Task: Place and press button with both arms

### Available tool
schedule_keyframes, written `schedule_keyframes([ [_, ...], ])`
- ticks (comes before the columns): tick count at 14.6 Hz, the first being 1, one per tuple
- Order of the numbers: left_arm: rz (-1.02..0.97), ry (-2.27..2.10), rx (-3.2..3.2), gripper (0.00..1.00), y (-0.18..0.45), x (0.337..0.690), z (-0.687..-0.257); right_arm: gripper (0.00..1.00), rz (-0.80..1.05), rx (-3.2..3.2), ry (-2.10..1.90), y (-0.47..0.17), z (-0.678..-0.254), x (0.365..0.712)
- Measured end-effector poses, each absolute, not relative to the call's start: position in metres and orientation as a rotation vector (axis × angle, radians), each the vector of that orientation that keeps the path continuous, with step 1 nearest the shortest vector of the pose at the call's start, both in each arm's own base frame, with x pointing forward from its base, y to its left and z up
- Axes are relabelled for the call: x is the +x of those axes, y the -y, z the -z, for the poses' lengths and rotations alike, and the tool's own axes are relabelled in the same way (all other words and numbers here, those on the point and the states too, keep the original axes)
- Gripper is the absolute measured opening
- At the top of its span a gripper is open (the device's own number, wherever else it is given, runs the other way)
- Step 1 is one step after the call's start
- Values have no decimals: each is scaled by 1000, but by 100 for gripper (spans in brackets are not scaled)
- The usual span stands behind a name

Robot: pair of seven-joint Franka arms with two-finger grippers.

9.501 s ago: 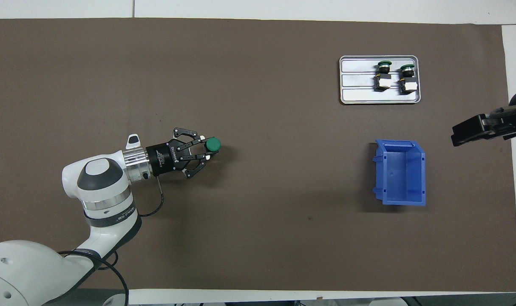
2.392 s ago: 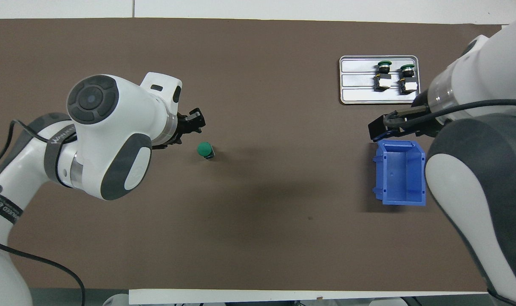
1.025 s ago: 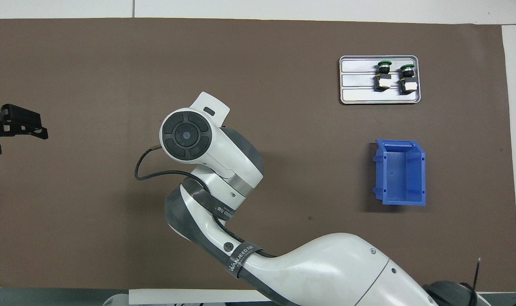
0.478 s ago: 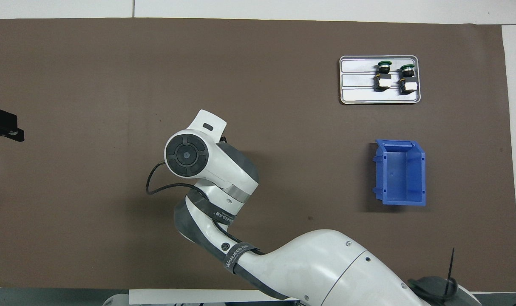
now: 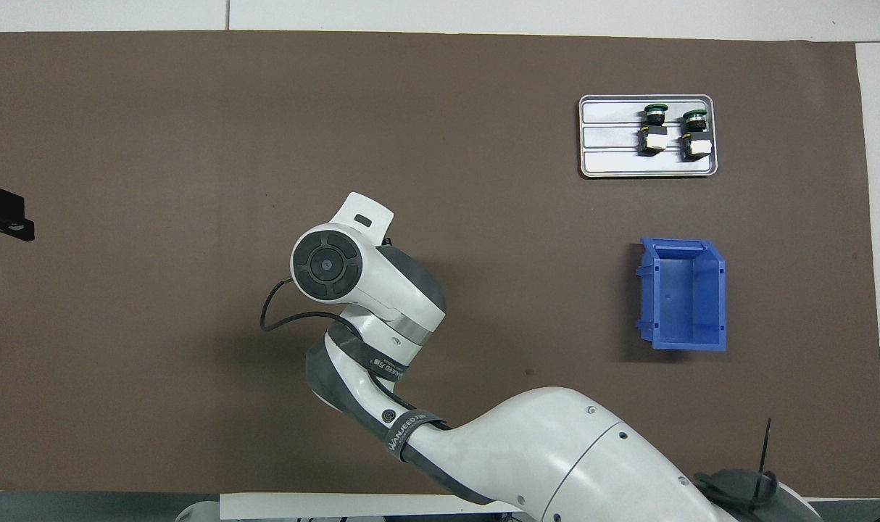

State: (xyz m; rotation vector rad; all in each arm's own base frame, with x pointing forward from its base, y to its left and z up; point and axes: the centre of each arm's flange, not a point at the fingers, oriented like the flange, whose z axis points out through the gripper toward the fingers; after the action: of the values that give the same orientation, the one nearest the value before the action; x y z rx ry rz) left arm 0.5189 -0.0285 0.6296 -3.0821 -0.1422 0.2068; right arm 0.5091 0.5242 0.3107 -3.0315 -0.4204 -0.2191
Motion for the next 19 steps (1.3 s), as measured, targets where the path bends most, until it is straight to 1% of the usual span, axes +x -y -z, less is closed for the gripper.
schedule_keyframes([
  [2,-207,142,-3081,100,28,519,-630,36,191,-3066,405,-519,-326,516],
  [3,-207,143,-3081,100,28,519,-630,36,191,-3085,374,-507,-342,526],
  [4,-207,144,-3081,100,28,519,-630,36,205,-3101,332,-482,-362,543],
  [5,-207,151,-3080,100,25,519,-630,36,226,-3110,298,-446,-382,562],
  [6,-207,165,-3080,100,21,519,-630,36,247,-3121,285,-398,-401,579],
  [7,-207,179,-3080,100,16,519,-630,36,258,-3136,284,-342,-415,589],
  [8,-208,187,-3080,100,13,519,-630,36,253,-3146,278,-285,-423,590],
  [10,-208,189,-3080,100,11,520,-630,36,184,-3122,295,-182,-428,572],
  [11,-208,187,-3080,100,11,520,-630,36,154,-3104,298,-142,-427,560],
  [13,-207,180,-3081,100,12,519,-630,36,120,-3099,269,-82,-424,544],
  [14,-207,173,-3081,100,14,519,-630,36,104,-3102,247,-66,-419,539],
  [19,-202,163,-3082,100,16,518,-632,36,52,-3108,160,-41,-397,535],
])
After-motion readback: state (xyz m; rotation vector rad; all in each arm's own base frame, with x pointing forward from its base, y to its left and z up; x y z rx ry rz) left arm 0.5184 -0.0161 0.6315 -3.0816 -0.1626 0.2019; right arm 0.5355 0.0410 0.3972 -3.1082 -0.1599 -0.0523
